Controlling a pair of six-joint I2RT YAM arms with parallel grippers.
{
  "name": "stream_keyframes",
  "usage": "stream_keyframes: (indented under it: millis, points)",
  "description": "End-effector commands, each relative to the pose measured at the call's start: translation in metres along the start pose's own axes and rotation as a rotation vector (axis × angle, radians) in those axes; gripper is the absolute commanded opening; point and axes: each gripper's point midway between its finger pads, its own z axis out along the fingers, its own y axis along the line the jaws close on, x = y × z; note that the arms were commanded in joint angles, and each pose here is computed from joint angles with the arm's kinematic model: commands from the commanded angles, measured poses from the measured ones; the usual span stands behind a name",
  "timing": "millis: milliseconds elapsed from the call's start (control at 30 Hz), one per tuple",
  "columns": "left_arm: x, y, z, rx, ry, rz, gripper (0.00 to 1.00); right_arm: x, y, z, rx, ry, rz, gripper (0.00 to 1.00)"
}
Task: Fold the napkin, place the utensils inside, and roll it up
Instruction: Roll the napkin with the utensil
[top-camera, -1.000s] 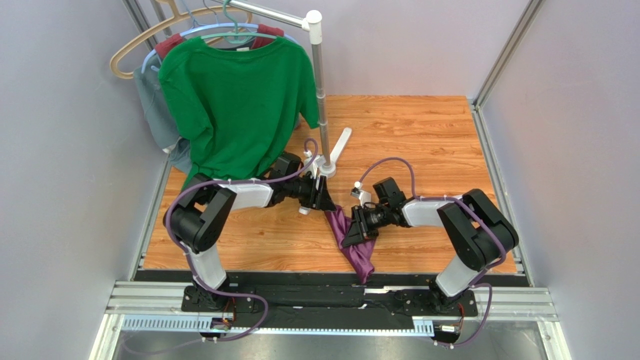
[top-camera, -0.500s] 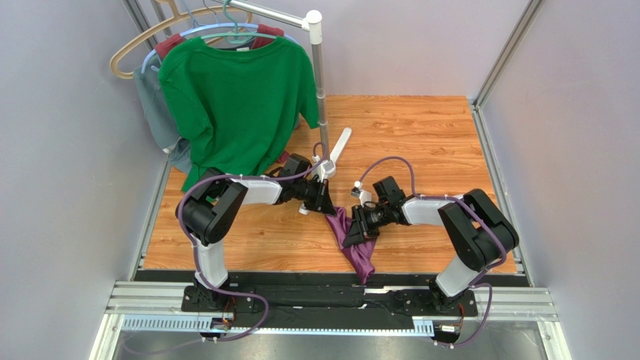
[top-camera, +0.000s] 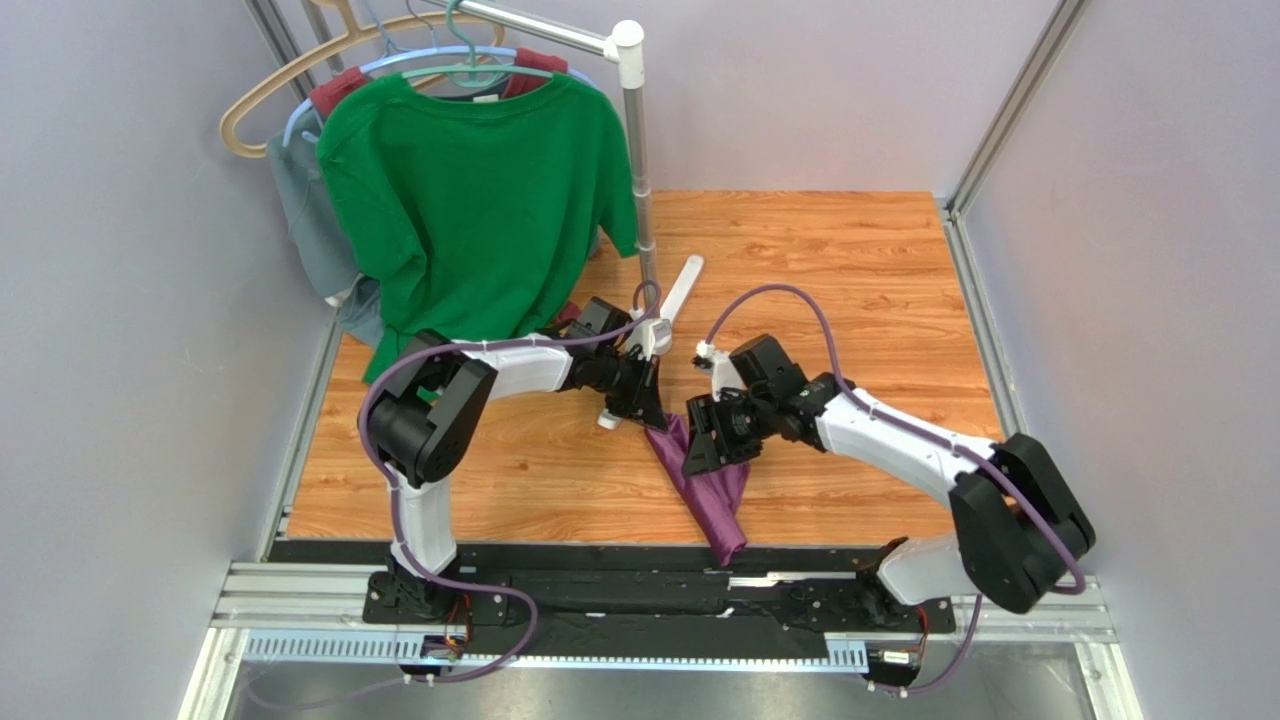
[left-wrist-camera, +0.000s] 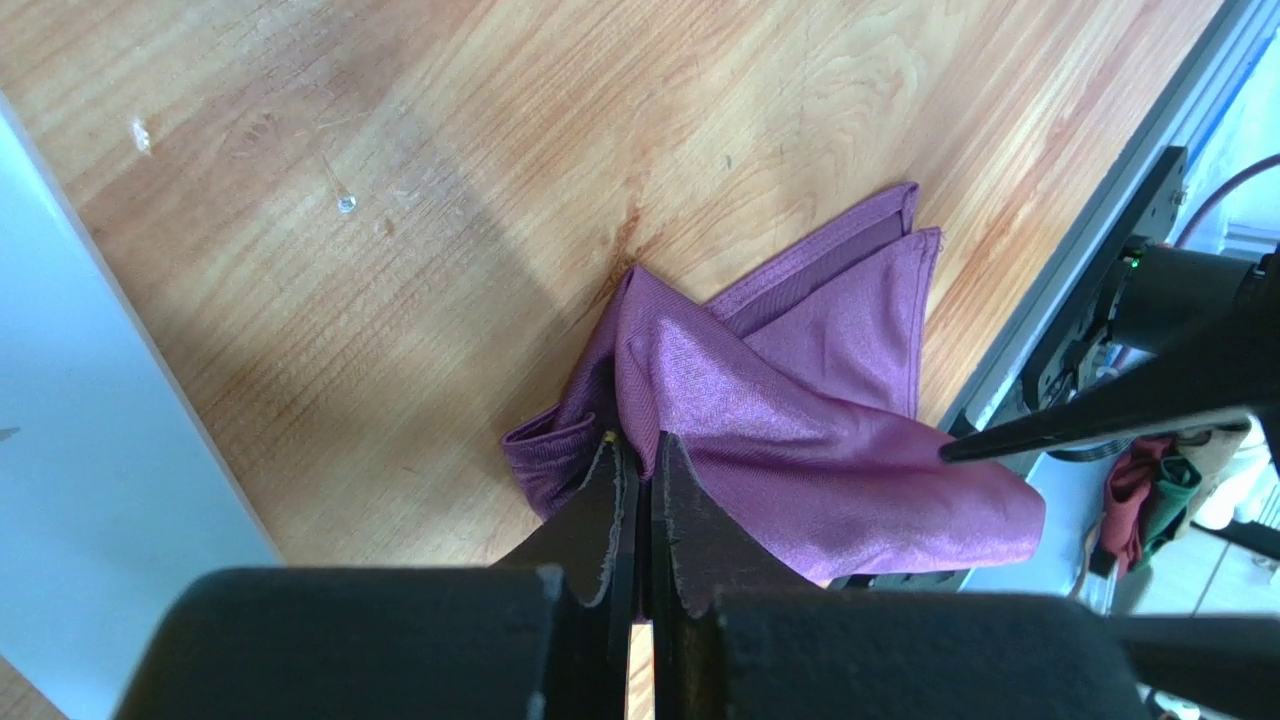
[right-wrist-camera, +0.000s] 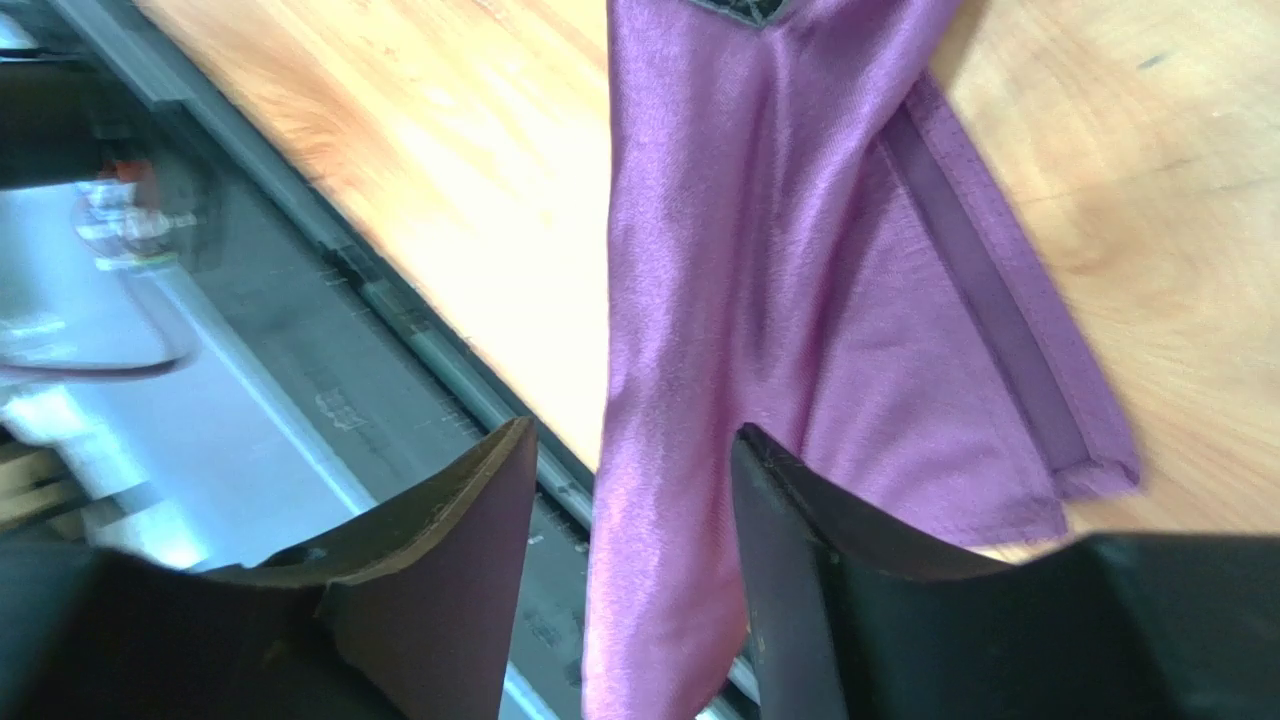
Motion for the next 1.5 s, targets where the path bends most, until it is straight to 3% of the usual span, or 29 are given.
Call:
stream_keyframes:
  millis: [0,300,667,767,833,900,933,1033,1233,1467]
  points:
    - [-0.001,0.002,0.0,-0.023,0.025,0.012,0.0,-0.011,-0.002,-0.015,0.266,-0.104,-0.155,0.55]
    - [0.001,0.003,0.001,-0.028,0.033,-0.001,0.0,0.005,0.01,0.001,0.511,-0.142,-0.325,0.55]
    - [0.001,0.004,0.002,-0.027,0.027,-0.011,0.0,0.02,0.002,0.029,0.666,-0.033,-0.431,0.47]
    - [-0.001,0.0,0.001,-0.013,0.013,-0.005,0.0,0.024,-0.005,0.033,0.643,-0.026,-0.385,0.4]
    - [-0.004,-0.004,-0.001,-0.003,-0.003,0.001,0.0,0.028,-0.009,0.039,0.574,-0.025,-0.318,0.3]
    - [-0.008,-0.008,-0.005,-0.001,-0.021,0.01,0.1,0.027,0.003,0.044,0.456,-0.045,-0.276,0.22]
    - [-0.01,-0.009,-0.007,-0.003,-0.03,0.007,0.26,0.032,-0.006,0.043,0.432,-0.037,-0.244,0.2]
    - [-0.018,-0.017,-0.016,0.001,-0.076,0.021,0.49,0.034,0.0,0.043,0.289,-0.05,-0.184,0.13]
    - [-0.033,-0.017,-0.042,-0.031,-0.174,0.026,0.62,0.029,0.003,0.033,0.112,-0.07,-0.112,0.1]
    - [-0.037,-0.023,-0.052,0.018,-0.266,0.116,0.63,0.026,-0.008,0.026,-0.037,-0.051,-0.022,0.09]
